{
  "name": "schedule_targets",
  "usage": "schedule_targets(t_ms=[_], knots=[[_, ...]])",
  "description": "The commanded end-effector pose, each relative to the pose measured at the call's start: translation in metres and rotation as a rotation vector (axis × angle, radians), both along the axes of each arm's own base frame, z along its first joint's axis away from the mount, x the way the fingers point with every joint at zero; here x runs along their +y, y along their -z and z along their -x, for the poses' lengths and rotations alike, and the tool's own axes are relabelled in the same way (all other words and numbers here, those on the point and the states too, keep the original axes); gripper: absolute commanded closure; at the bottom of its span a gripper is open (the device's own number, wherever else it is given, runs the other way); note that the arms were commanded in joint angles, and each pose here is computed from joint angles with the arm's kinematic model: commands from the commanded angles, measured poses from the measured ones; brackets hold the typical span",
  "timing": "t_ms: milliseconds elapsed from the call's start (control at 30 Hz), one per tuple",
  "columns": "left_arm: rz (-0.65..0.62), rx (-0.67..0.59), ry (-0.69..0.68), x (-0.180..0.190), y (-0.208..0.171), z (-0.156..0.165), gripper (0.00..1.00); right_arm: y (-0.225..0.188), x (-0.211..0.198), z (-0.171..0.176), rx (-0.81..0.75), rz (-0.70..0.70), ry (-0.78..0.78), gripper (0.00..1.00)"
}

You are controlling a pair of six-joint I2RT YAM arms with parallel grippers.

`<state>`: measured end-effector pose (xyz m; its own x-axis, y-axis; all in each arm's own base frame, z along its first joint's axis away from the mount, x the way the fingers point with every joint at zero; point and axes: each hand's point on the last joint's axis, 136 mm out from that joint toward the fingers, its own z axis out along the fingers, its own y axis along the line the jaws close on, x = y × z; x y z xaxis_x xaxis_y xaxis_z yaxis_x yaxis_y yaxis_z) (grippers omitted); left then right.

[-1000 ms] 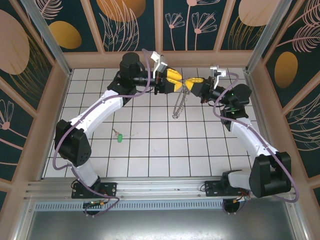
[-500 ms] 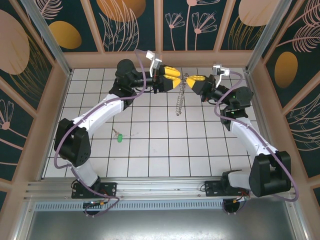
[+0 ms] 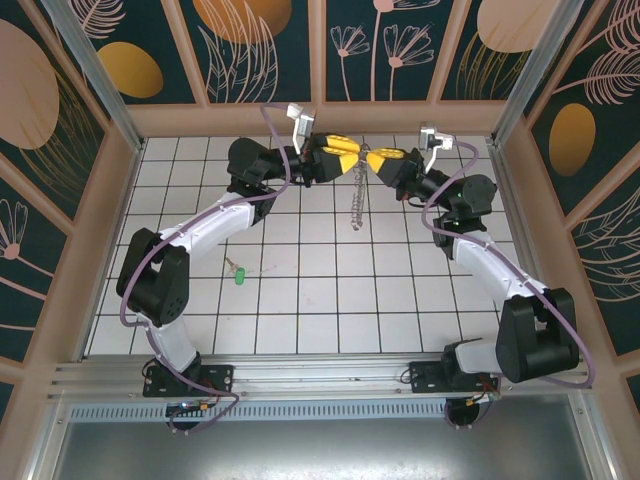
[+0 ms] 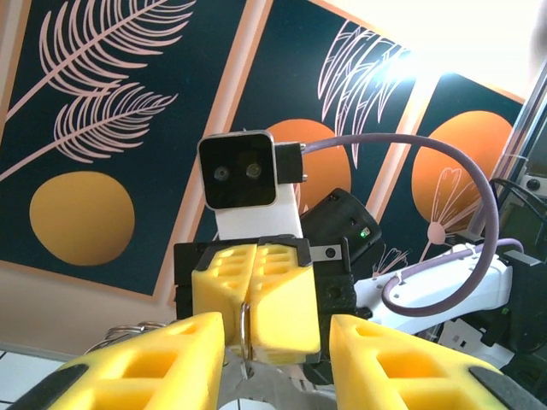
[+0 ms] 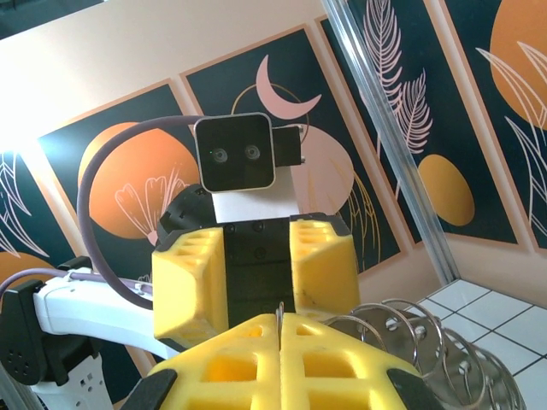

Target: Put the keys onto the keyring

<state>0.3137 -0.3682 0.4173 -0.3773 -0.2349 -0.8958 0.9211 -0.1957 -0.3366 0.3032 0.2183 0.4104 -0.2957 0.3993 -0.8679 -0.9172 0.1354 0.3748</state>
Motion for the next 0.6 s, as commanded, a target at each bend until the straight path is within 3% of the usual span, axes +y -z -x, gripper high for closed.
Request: schedule_targets(t_ms=[0, 567], knots=[[0.032, -0.014, 0.007, 0.002, -0.003, 0.0, 0.64, -0.029, -0.002, 0.009, -0.106, -0.048, 0.006, 1.0], [0.018, 0.016, 0.009, -0.005, 0.009, -0.005, 0.64, -0.029, -0.001, 0.007, -0.103, -0.052, 0.008, 1.0]])
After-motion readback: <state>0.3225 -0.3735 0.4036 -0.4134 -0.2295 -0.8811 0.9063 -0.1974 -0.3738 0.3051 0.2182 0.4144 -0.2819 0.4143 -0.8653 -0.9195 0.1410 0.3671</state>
